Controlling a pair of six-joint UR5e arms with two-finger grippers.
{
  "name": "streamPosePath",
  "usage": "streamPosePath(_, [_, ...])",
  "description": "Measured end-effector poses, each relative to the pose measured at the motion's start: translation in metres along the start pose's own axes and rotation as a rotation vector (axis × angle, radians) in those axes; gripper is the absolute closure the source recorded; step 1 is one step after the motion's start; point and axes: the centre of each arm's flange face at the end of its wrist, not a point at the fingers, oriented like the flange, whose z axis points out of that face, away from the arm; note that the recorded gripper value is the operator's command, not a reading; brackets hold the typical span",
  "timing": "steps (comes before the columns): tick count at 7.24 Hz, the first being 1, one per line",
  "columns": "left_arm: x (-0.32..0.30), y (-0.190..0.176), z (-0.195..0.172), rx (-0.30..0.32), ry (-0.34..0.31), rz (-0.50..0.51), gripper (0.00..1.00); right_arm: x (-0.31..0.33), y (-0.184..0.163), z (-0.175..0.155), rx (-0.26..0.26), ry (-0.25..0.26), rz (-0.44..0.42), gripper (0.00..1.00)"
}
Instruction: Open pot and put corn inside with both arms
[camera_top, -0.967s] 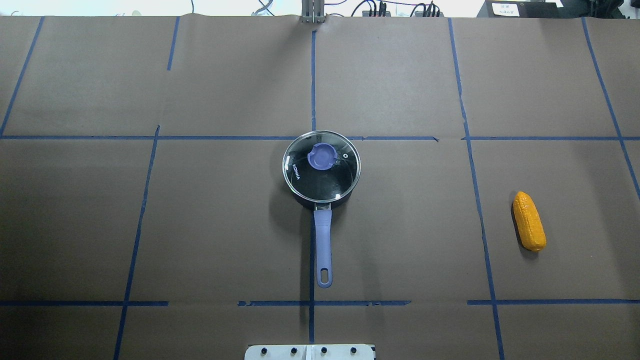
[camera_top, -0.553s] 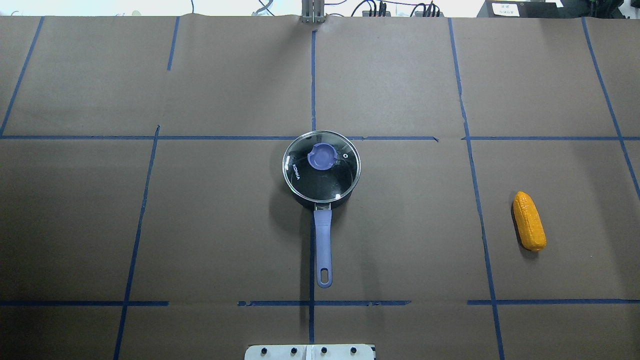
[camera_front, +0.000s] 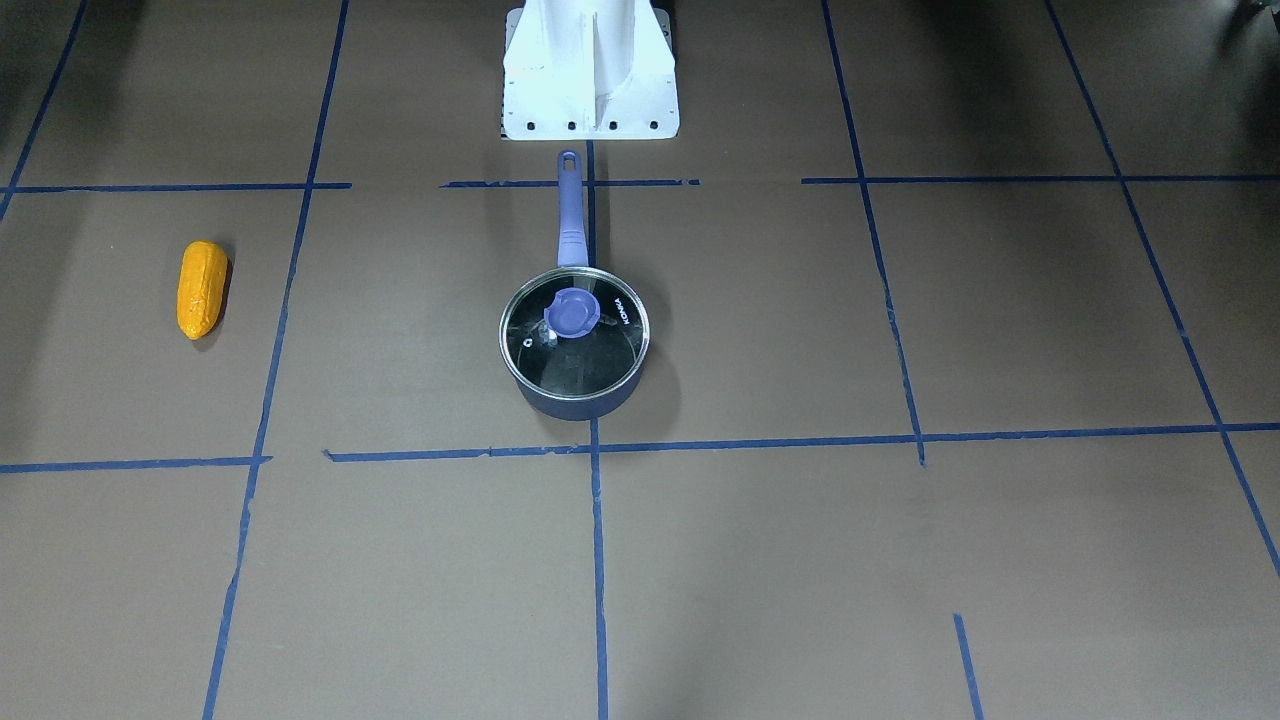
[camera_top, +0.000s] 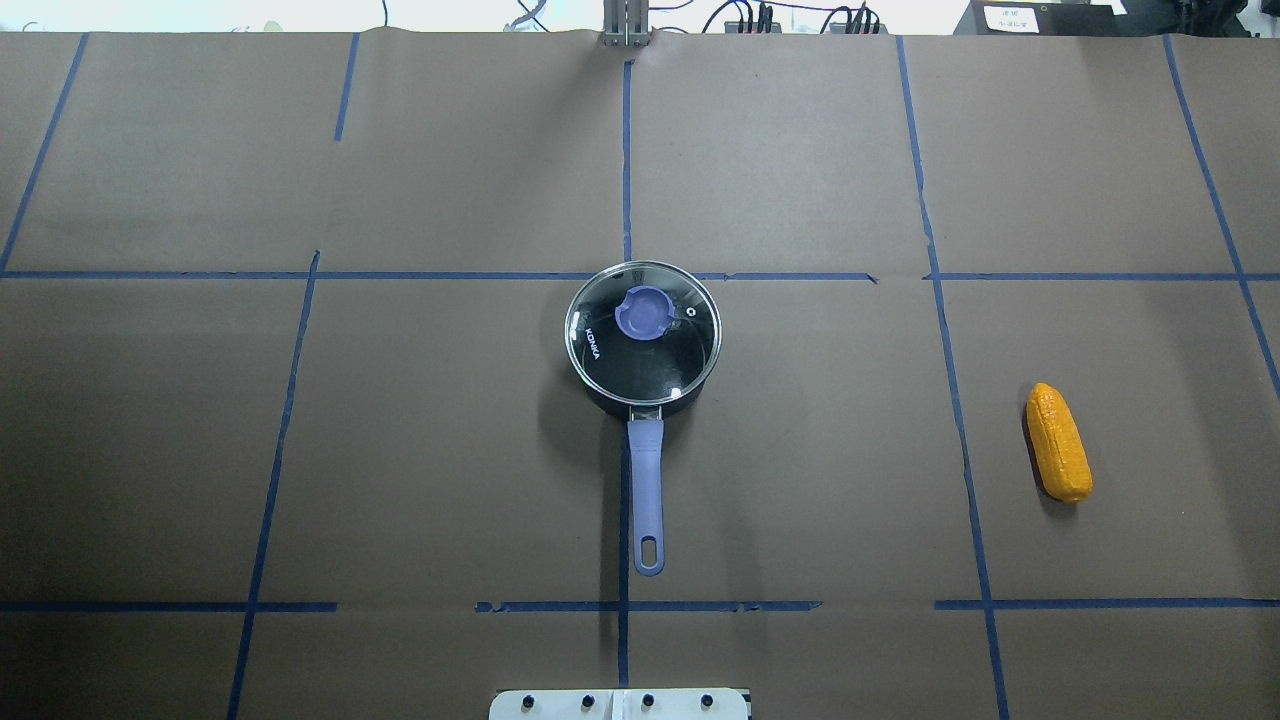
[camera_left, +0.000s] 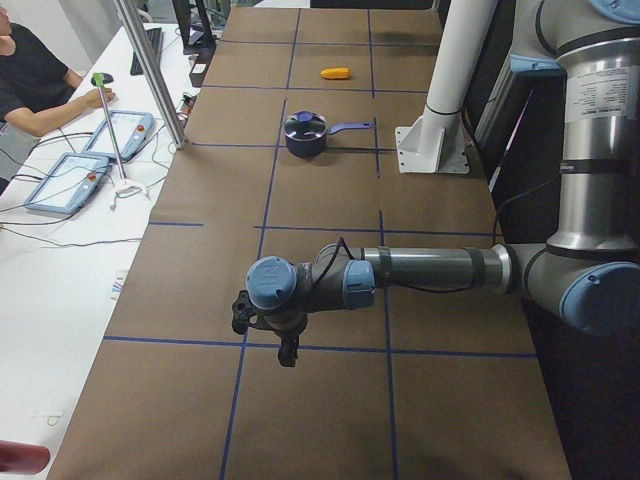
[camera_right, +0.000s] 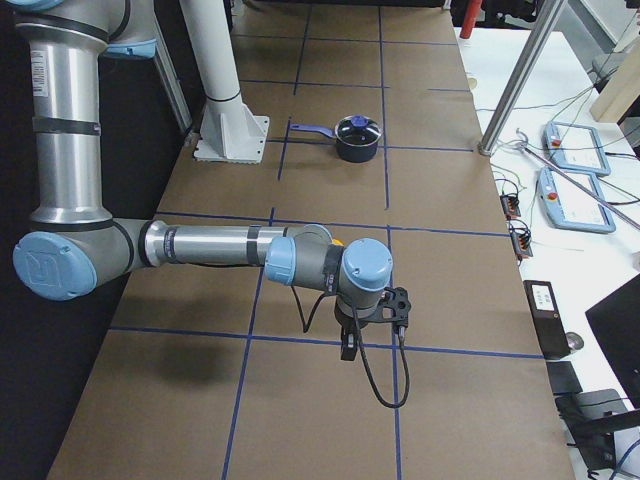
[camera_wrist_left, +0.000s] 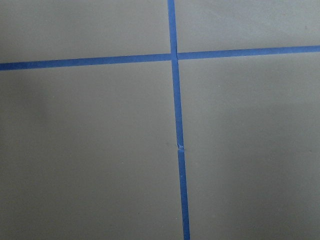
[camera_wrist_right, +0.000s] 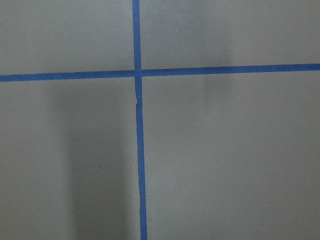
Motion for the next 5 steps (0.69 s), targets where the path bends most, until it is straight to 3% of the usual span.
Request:
streamPosePath(3, [0.068,-0.01,-0.036,0.06,-0.043,-0.013,0.0,-0.003,-0.002,-0.001,0.002,-0.001,-0.003,0.0])
streamPosePath(5, [0.16,-0.009,-0.049,0.057,-0.049,-0.029,0.0,-0.004,-0.002,-0.001,0.003,-0.005,-0.005,0.0])
